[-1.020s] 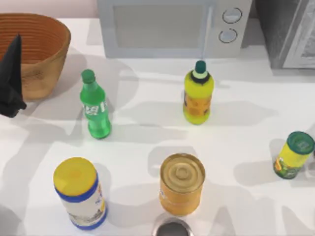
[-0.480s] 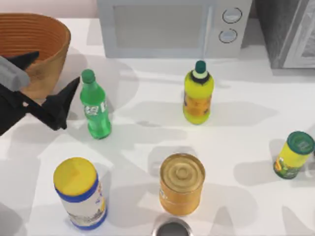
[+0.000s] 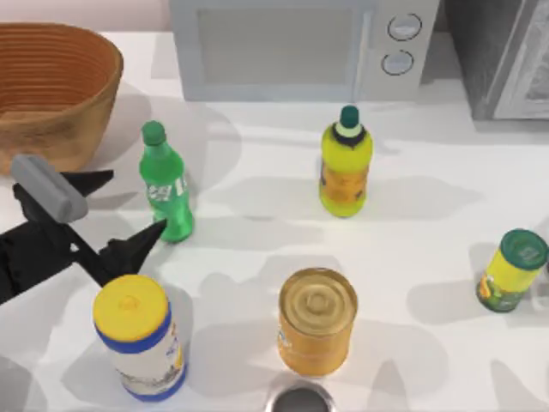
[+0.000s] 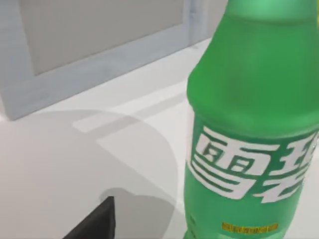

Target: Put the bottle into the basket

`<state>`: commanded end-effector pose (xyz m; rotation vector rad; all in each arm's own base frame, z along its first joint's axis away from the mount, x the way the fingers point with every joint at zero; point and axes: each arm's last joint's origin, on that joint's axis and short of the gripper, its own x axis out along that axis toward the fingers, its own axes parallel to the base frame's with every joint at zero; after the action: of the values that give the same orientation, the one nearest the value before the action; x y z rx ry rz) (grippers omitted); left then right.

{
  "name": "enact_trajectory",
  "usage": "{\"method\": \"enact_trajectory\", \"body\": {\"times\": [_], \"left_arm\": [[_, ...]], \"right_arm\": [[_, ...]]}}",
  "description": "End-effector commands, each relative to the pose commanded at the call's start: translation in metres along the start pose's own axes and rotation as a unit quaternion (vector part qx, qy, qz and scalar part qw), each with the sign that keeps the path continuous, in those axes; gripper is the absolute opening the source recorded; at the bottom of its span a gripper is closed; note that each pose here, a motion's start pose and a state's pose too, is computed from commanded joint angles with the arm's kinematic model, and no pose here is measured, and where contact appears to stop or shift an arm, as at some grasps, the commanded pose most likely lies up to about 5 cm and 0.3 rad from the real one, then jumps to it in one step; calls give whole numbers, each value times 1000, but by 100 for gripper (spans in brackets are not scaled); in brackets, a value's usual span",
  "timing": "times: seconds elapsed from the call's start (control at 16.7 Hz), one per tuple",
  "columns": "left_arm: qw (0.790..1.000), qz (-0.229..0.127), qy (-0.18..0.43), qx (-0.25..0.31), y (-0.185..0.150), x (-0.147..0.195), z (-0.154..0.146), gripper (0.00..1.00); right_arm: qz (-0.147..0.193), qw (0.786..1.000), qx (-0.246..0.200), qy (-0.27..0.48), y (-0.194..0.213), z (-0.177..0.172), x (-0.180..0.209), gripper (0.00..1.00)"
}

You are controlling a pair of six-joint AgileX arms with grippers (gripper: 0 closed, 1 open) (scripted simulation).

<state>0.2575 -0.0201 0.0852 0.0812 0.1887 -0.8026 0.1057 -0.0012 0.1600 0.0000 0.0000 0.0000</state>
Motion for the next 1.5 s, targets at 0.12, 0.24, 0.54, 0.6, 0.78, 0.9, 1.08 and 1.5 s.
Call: {"method": "enact_trajectory", "body": {"times": [0.12, 0.24, 0.54, 0.6, 0.78, 0.9, 1.08, 1.5], "left_arm": [[1000, 0, 0, 0, 0, 0, 0, 100], [1000, 0, 0, 0, 0, 0, 1, 100], [1000, 0, 0, 0, 3, 33, 1, 100], [1000, 0, 0, 0, 3, 44, 1, 100], [1000, 0, 0, 0, 0, 69, 0, 100], [1000, 0, 0, 0, 0, 70, 0, 100], [1000, 0, 0, 0, 0, 70, 0, 92], [1000, 0, 0, 0, 0, 70, 0, 40]], "right_arm": [[0, 1000, 0, 0, 0, 0, 0, 100], [0, 1000, 0, 0, 0, 0, 0, 100], [0, 1000, 0, 0, 0, 0, 0, 100], [0, 1000, 0, 0, 0, 0, 0, 100], [0, 1000, 0, 0, 0, 0, 0, 100], [0, 1000, 0, 0, 0, 0, 0, 100], [0, 1000, 0, 0, 0, 0, 0, 100], [0, 1000, 0, 0, 0, 0, 0, 100]]}}
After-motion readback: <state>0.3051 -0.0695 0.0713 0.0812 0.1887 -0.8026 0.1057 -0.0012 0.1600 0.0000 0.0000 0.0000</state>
